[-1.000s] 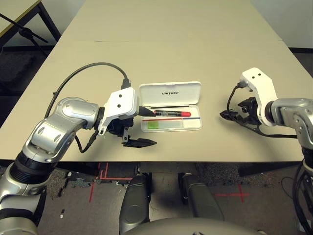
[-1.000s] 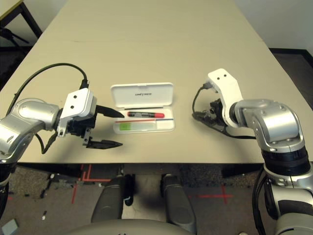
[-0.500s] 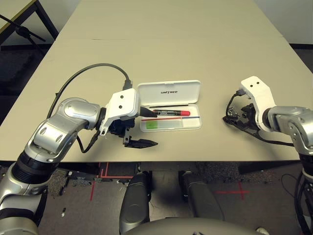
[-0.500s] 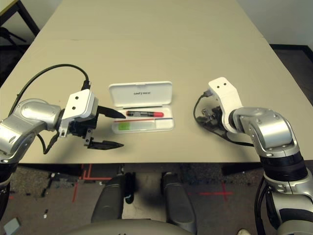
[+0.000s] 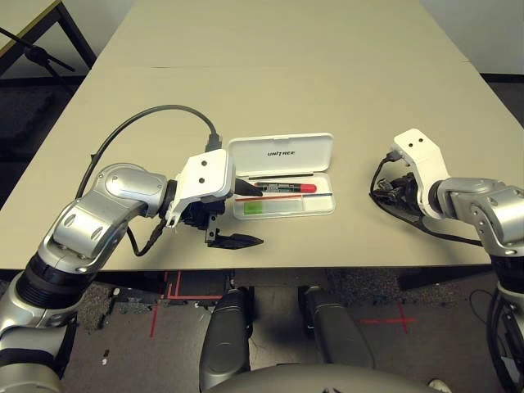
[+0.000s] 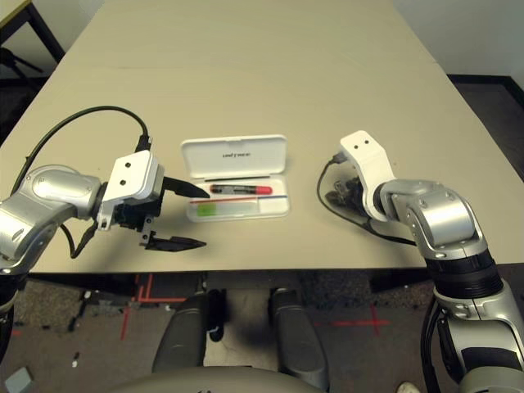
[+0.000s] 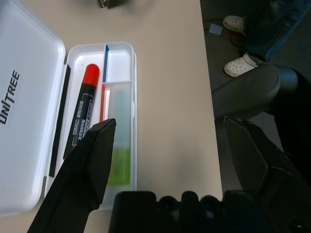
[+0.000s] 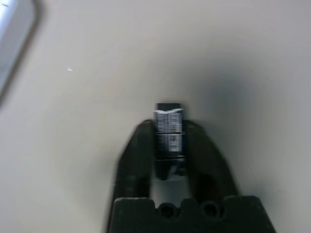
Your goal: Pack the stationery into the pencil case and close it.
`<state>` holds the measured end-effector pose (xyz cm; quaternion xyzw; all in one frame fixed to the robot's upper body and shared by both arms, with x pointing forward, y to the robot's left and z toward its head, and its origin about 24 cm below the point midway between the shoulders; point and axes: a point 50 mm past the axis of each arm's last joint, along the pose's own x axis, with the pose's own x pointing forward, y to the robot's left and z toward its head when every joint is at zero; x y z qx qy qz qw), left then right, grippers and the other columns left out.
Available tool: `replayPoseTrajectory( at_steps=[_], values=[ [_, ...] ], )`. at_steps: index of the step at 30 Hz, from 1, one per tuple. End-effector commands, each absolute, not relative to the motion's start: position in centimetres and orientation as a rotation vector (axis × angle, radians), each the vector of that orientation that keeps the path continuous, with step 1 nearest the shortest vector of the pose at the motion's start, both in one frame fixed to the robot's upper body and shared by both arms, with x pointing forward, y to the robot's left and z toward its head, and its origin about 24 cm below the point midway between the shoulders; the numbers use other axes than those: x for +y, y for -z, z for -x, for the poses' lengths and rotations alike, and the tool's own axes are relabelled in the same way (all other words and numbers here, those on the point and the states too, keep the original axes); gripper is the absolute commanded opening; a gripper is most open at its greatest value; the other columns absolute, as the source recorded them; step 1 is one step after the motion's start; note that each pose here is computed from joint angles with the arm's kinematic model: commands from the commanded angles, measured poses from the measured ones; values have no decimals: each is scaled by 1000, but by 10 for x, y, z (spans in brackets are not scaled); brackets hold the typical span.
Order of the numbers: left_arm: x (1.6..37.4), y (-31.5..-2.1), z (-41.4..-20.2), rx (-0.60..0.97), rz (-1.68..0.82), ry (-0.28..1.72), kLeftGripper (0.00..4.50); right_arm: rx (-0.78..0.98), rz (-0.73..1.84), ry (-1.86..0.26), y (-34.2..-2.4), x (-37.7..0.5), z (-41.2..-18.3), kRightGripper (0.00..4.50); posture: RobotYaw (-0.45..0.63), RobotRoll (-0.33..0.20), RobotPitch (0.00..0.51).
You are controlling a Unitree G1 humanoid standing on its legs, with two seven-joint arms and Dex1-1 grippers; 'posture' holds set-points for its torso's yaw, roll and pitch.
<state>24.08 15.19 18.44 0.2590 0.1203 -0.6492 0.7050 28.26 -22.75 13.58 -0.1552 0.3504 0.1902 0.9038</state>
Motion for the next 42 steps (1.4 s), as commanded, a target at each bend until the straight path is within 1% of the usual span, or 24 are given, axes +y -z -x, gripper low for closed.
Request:
replayPoseTrajectory(
  at_steps=[1,7,9,11,14,16,20,28,34,40,42],
  values=[
    [151,-181,-239,287,-579,1451,4500,742,376,-439,-140,-234,-283,327,21,0,195],
    [151,-181,-239,289,-578,1454,4500,698,483,-546,-158,-245,-286,327,18,0,196],
    [152,-181,-240,291,-578,1454,4500,611,537,-687,-166,-243,-288,327,18,0,196],
    [151,-181,-241,292,-578,1455,4500,562,610,-827,-168,-245,-289,327,15,0,193],
    [151,-181,-242,287,-580,1453,4500,537,649,-1015,-170,-248,-289,327,21,0,189],
    [151,-181,-242,285,-582,1449,4500,515,655,-1068,-172,-250,-293,327,21,0,189],
    [152,-181,-241,287,-580,1434,4500,424,679,-1246,-175,-239,-298,327,44,0,180],
    [153,-180,-240,294,-589,1414,4500,331,733,-1408,-179,-208,-311,327,69,0,173],
    [154,-180,-239,299,-592,1406,4500,289,754,-1489,-179,-187,-315,327,83,0,171],
    [154,-180,-237,303,-593,1404,4500,290,764,-1537,-171,-175,-315,327,93,0,168],
    [154,-180,-237,304,-593,1403,4500,292,733,-1550,-165,-170,-316,327,95,0,169]
  ],
)
